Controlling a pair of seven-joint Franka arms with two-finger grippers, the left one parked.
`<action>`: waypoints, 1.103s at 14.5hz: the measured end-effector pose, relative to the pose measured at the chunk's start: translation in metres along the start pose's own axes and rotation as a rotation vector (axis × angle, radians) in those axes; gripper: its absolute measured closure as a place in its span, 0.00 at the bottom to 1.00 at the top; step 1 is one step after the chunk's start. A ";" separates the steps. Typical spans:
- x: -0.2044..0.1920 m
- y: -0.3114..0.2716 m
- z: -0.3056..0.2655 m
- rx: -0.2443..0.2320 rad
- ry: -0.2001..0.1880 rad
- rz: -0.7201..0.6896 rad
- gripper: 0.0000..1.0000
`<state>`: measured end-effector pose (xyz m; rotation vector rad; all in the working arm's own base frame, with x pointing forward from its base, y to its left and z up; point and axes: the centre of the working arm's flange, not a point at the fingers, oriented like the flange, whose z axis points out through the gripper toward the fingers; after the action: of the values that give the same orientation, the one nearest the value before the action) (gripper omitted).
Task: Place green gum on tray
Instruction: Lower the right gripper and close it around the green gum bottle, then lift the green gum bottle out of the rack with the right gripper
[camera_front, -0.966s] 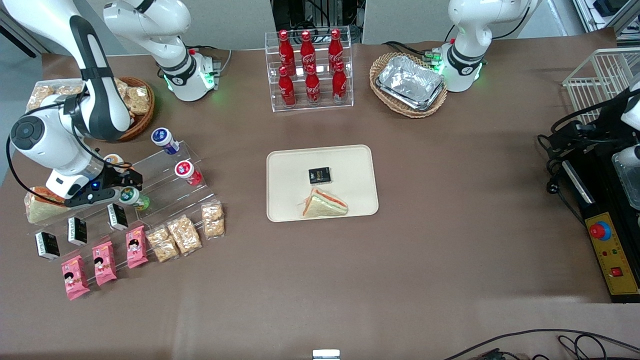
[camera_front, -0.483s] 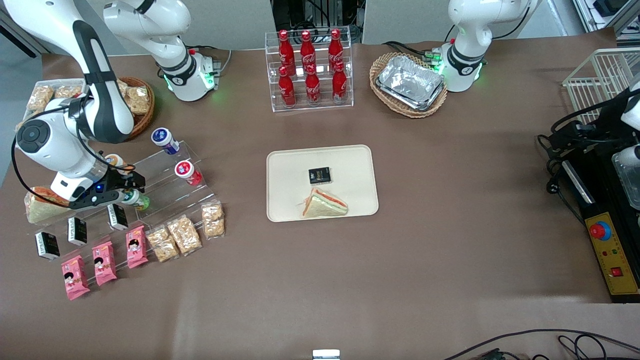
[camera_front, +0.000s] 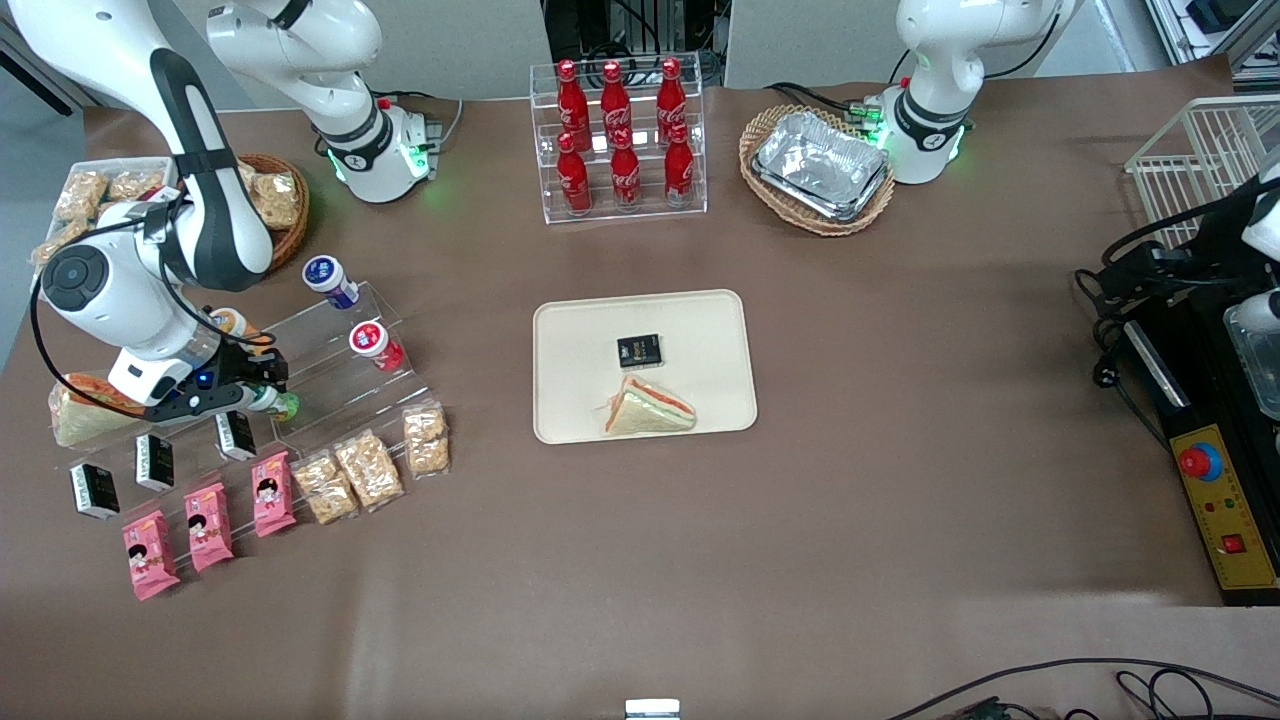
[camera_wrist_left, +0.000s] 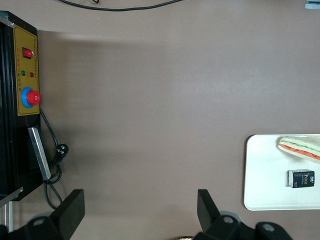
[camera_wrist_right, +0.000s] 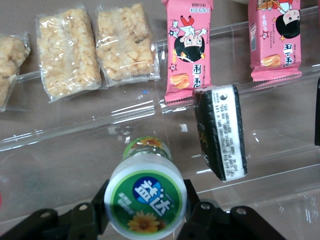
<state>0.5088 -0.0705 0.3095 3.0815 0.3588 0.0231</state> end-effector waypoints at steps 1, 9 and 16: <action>0.000 0.000 0.000 -0.001 0.002 -0.001 0.41; -0.001 -0.004 -0.131 0.004 0.036 -0.044 0.41; -0.007 -0.116 -0.311 0.032 -0.016 -0.005 0.41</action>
<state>0.4691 0.0519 0.6152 3.1104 0.3699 -0.0083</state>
